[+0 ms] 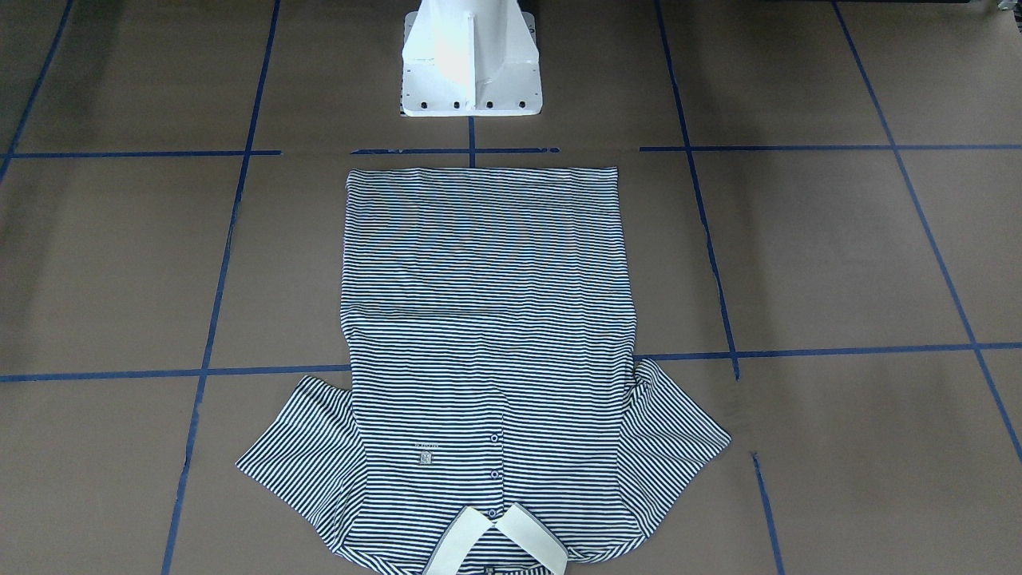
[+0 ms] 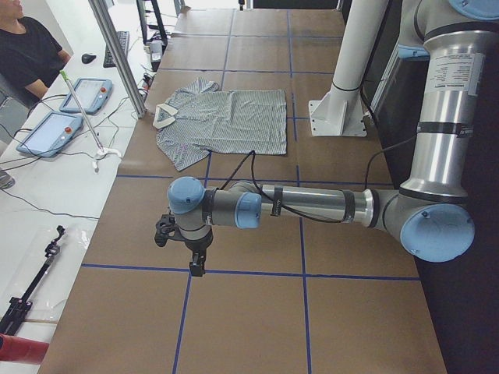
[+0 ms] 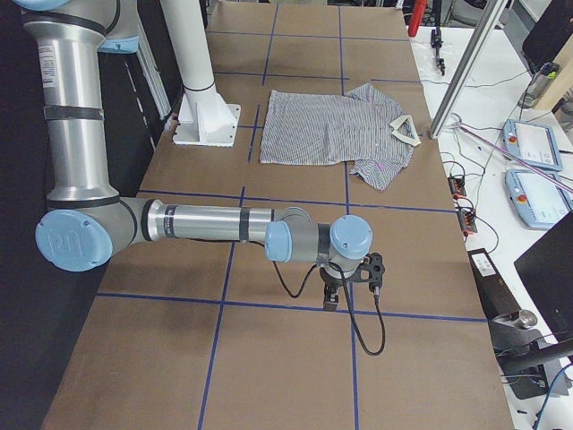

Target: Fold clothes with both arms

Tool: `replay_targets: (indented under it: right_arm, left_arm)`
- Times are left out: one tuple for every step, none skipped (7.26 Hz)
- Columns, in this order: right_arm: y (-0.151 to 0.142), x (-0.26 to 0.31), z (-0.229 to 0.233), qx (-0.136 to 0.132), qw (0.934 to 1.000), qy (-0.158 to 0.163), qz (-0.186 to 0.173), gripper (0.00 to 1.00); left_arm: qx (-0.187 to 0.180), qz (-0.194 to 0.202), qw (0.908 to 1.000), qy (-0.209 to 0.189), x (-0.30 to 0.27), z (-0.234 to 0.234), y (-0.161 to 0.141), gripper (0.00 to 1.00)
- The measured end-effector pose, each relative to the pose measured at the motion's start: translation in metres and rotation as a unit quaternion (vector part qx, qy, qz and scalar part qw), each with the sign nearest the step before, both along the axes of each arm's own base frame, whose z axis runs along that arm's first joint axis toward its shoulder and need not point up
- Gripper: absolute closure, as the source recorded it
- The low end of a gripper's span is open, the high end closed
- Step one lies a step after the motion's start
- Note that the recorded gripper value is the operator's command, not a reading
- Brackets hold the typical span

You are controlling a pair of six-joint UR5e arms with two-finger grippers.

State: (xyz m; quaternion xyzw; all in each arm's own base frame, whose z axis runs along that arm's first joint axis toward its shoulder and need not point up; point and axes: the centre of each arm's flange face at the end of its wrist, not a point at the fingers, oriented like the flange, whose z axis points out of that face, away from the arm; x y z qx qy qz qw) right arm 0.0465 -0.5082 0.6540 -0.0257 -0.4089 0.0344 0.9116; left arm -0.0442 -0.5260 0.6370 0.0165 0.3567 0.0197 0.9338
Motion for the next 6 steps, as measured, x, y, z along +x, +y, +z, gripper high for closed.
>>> replay_targets:
  right_arm:
    - [-0.002,0.001,-0.002,0.002,1.0,0.002,0.002,0.0]
    - [-0.007,0.001,-0.008,0.005,1.0,0.004,0.004,0.0]
    - [-0.015,0.001,-0.012,0.012,0.9999,0.004,0.005,0.0]
    - [-0.029,-0.001,-0.015,0.036,0.9993,0.004,0.004,0.0]
    - [-0.049,-0.007,-0.02,0.081,0.9967,0.004,0.0,0.0]
    - [-0.075,-0.02,-0.026,0.139,0.9902,0.002,-0.01,0.0]
  left_arm:
    - [0.001,-0.001,1.0,0.0,-0.001,-0.001,0.0,0.0]
    - [0.005,-0.003,1.0,0.001,-0.002,-0.005,-0.002,0.0]
    - [0.017,-0.005,0.9998,0.001,-0.002,-0.02,-0.01,0.0]
    - [0.044,-0.007,0.999,-0.003,-0.001,-0.049,-0.029,0.0]
    - [0.074,-0.014,0.9972,-0.008,0.0,-0.087,-0.055,0.0]
    - [0.109,-0.018,0.9939,-0.007,0.013,-0.125,-0.077,0.0]
